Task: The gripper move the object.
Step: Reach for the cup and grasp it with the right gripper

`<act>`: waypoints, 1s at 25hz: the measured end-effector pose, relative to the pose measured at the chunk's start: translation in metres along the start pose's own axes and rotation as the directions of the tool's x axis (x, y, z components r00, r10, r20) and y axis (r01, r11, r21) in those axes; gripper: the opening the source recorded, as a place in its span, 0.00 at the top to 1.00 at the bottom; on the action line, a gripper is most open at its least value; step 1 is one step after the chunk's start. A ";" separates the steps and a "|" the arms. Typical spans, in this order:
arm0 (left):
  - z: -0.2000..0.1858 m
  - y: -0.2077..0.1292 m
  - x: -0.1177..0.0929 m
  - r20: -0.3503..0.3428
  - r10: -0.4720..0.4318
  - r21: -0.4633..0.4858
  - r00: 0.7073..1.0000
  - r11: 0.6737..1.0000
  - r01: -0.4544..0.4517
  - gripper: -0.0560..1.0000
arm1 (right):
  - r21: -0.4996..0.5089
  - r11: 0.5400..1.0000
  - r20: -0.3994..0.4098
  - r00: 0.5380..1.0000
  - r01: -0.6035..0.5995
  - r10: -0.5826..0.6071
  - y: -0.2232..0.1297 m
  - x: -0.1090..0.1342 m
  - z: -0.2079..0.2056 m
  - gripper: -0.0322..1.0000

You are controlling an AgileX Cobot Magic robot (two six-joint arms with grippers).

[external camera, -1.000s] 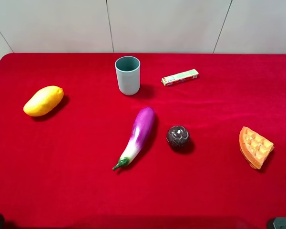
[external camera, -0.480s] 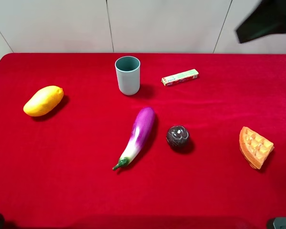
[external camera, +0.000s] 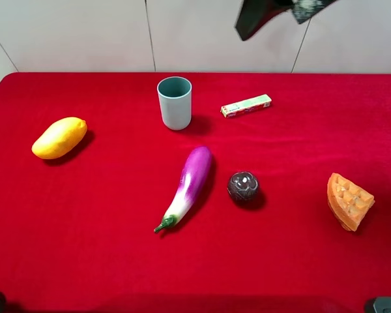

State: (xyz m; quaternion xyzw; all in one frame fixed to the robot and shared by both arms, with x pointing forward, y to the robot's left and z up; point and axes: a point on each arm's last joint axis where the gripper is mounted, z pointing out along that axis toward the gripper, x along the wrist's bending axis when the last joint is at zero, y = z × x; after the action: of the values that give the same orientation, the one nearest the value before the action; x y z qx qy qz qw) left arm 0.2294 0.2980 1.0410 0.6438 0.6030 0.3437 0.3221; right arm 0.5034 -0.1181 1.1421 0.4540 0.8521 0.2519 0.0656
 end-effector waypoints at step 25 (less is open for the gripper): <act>0.000 0.000 0.000 0.000 0.000 0.000 1.000 1.000 0.000 0.01 | 0.101 0.988 -0.034 0.992 -0.116 0.120 0.088 -0.003 0.122 0.30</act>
State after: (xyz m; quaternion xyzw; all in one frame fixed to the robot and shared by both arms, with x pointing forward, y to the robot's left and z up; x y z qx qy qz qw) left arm 0.2294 0.2980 1.0410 0.6438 0.6030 0.3437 0.3221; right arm 0.6112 -0.0348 1.0793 0.5012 0.8363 0.2221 0.0109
